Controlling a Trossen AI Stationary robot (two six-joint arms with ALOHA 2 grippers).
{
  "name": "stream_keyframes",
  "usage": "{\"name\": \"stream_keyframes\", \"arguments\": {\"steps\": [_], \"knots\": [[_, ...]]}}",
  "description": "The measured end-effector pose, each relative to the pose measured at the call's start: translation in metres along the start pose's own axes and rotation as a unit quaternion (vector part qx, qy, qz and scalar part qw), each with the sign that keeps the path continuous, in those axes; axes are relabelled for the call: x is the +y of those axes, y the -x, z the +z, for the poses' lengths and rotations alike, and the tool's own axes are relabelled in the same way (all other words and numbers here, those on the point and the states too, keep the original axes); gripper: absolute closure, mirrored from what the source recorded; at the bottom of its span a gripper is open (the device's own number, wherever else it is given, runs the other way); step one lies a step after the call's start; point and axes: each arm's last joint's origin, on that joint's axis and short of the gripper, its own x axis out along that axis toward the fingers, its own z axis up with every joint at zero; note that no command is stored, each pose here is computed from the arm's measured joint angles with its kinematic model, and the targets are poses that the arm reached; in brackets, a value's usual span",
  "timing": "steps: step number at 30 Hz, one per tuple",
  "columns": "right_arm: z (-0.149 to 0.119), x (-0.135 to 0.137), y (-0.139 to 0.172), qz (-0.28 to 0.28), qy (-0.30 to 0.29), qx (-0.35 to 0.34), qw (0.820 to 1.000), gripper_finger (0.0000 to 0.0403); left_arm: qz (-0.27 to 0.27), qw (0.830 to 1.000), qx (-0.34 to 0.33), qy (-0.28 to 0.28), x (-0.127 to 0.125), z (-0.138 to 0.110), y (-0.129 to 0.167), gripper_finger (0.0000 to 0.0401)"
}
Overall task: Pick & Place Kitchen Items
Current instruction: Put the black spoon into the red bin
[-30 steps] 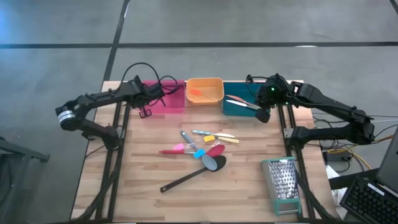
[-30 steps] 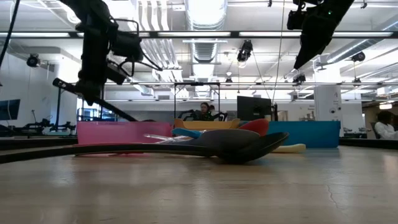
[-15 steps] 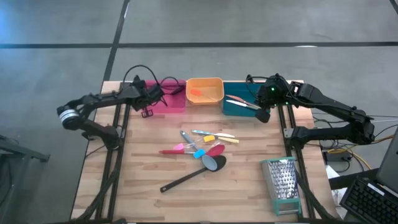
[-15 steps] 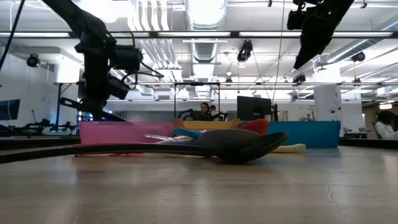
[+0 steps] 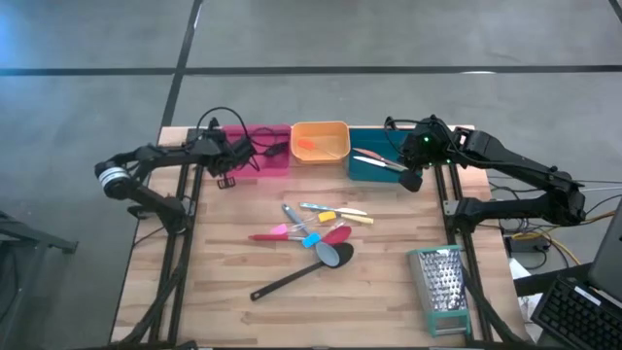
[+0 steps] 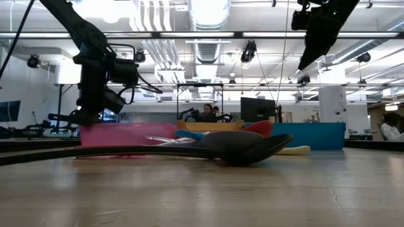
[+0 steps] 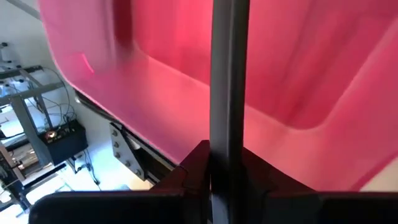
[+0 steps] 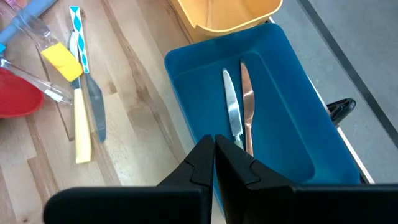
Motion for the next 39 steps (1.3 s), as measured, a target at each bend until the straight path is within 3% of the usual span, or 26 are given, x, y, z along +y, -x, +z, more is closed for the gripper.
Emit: {"name": "stream_keyframes", "arguments": {"steps": [10,20,30,39], "knots": [[0.000,0.000,0.000,0.000,0.000,0.000,1.000,0.0394,-0.009,1.000,0.000,-0.004,0.002,-0.001,0.003,0.0344],[0.000,0.000,0.000,0.000,-0.001,0.000,1.000,0.0394,-0.070,0.996,-0.047,0.038,0.007,0.004,0.012,0.0281],[0.000,0.000,0.000,0.000,0.000,0.000,1.000,0.0394,-0.075,0.995,-0.040,0.056,0.012,0.004,0.019,0.0224],[0.000,0.000,0.000,0.000,0.000,0.000,1.000,0.0394,-0.077,0.994,-0.036,0.069,0.028,0.008,0.036,0.0208]]}}
